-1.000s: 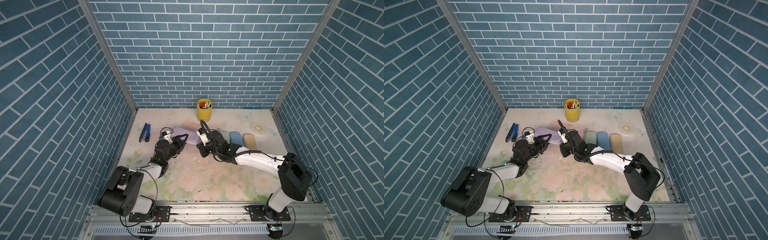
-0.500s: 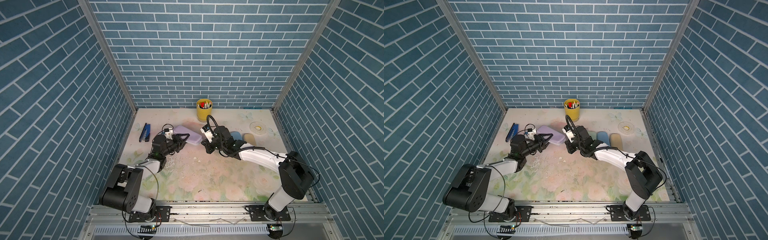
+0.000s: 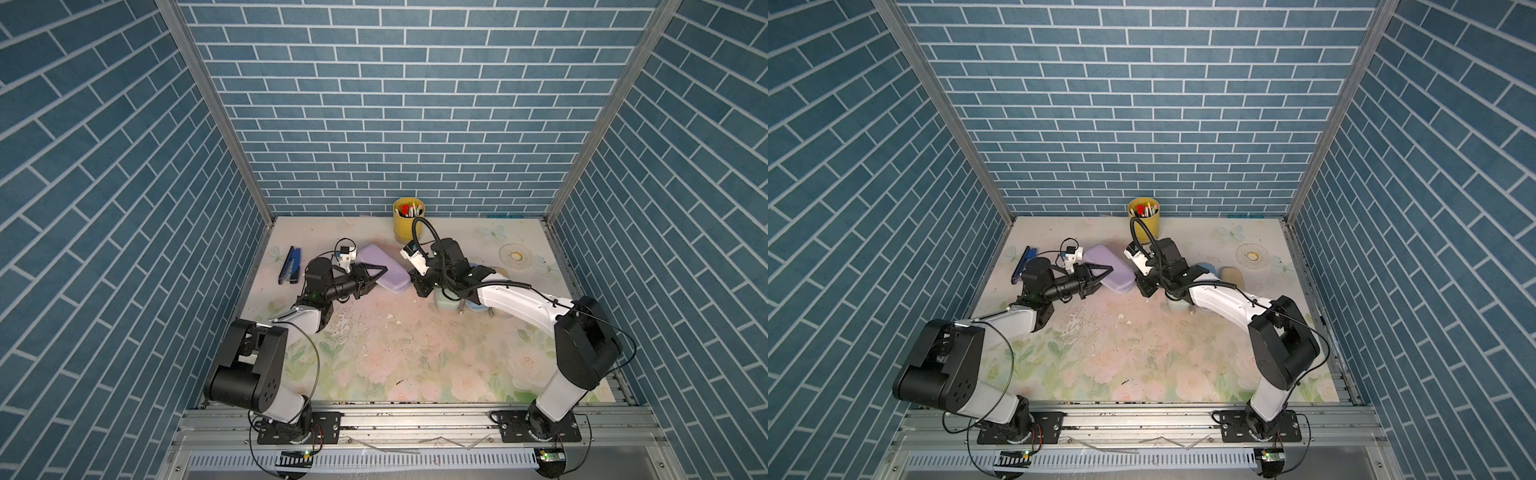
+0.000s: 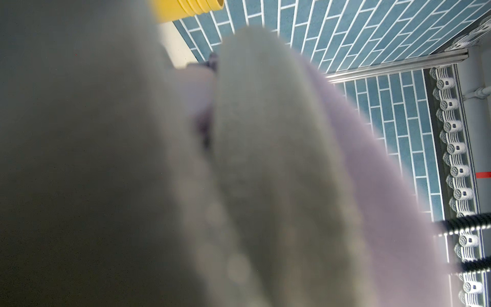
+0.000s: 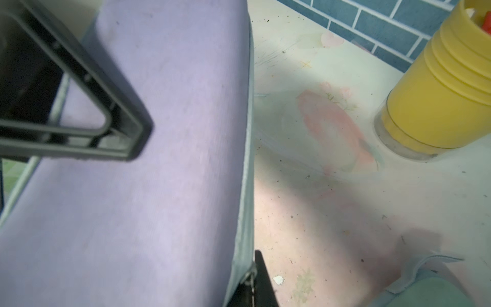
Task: Put umbrellas into zippered umbrella sleeves
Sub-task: Zip the zipper on the umbrella sleeve, then adjust the umbrella sleeve.
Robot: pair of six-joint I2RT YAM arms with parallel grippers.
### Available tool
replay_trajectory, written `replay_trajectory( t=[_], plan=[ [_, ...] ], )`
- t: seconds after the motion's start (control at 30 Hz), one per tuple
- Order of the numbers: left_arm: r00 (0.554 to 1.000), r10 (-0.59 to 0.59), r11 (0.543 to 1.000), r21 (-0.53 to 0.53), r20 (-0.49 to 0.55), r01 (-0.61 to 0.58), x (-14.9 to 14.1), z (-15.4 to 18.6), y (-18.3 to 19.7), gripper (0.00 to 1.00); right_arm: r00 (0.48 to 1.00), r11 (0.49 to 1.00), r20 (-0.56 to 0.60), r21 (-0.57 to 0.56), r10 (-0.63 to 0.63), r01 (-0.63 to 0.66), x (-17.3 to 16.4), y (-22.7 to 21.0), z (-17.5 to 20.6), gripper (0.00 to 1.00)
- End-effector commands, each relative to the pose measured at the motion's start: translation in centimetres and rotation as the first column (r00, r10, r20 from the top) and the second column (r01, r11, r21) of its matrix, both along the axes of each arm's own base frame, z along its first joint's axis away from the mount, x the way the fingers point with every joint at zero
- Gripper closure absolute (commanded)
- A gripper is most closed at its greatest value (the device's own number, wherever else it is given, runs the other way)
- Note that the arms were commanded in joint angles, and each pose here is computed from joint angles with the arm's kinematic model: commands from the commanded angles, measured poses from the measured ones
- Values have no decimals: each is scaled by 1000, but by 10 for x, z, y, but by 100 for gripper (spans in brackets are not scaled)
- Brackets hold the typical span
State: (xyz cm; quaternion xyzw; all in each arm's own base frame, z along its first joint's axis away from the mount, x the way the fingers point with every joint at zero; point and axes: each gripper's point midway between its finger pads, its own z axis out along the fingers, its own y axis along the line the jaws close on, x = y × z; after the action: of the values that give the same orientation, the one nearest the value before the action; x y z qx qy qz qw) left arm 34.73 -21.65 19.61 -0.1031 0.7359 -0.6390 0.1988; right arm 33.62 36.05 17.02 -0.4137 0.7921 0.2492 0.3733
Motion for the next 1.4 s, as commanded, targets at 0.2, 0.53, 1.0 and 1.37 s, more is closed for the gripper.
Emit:
replay_trajectory(
  t=[0.2, 0.53, 1.0, 1.37],
  plan=[
    [979, -160, 987, -2, 126, 162, -23, 19, -10, 98, 931, 981, -359, 142, -71, 130, -13, -45, 28, 44],
    [955, -236, 971, 73, 178, 227, -42, 22, -33, 95, 726, 896, -637, 439, 261, 63, -4, 26, 64, 34],
    [899, -332, 943, 70, 287, 326, -62, 53, -47, 93, 583, 850, -661, 517, 473, -103, -42, 55, 67, 47],
    [961, 138, 977, 124, 237, -171, -32, 29, 16, 23, 713, 722, -685, 567, 148, 395, 53, 28, 102, 87]
  ],
)
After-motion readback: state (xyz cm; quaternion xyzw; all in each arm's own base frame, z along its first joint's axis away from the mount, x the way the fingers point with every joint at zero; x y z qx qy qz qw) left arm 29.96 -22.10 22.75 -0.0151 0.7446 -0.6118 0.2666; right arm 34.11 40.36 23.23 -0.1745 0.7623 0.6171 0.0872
